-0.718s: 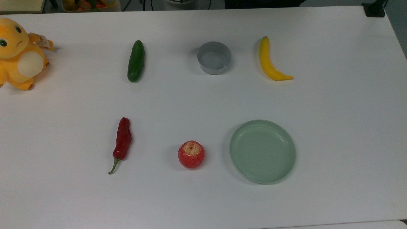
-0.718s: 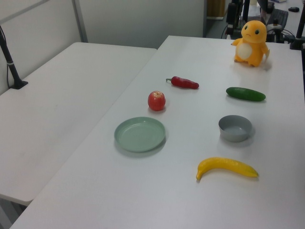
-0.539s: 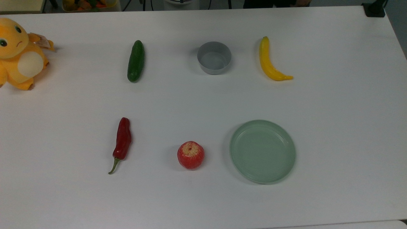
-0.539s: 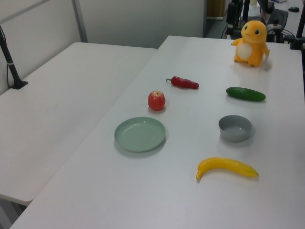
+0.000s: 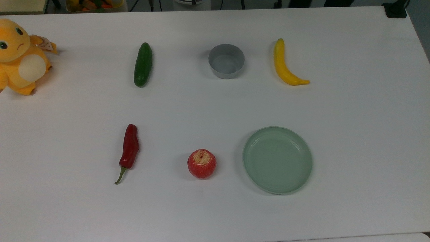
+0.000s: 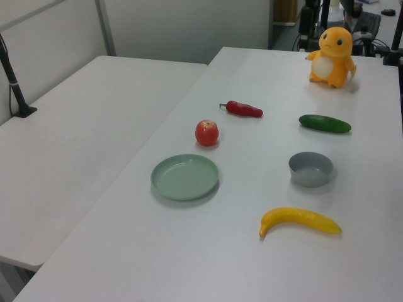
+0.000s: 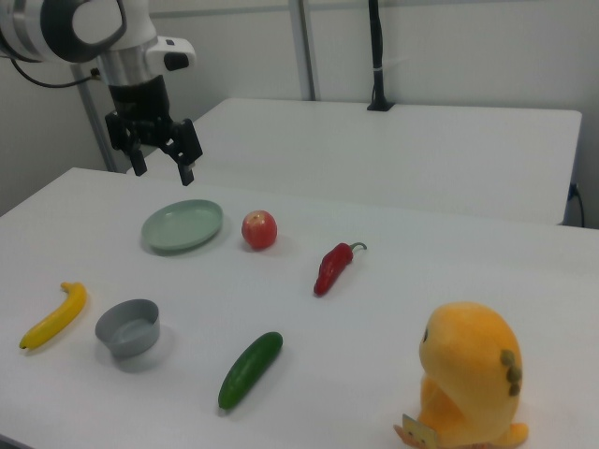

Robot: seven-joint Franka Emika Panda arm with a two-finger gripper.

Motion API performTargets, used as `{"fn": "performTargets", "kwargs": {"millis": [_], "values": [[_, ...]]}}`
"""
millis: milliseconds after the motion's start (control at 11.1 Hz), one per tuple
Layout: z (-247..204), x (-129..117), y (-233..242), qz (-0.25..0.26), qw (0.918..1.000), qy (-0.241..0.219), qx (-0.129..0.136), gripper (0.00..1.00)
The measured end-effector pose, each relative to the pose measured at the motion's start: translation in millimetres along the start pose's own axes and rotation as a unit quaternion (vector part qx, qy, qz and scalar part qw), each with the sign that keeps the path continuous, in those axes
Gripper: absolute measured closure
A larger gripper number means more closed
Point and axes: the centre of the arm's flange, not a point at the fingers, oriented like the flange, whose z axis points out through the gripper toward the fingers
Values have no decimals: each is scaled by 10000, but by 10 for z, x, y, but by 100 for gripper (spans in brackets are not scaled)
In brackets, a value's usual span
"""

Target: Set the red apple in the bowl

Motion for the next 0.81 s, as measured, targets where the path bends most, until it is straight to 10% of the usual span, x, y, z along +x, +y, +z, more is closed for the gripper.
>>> {"fn": "performTargets", "kwargs": {"millis": [808], "values": [[650, 897, -37, -16, 9958, 917, -6, 0]]}}
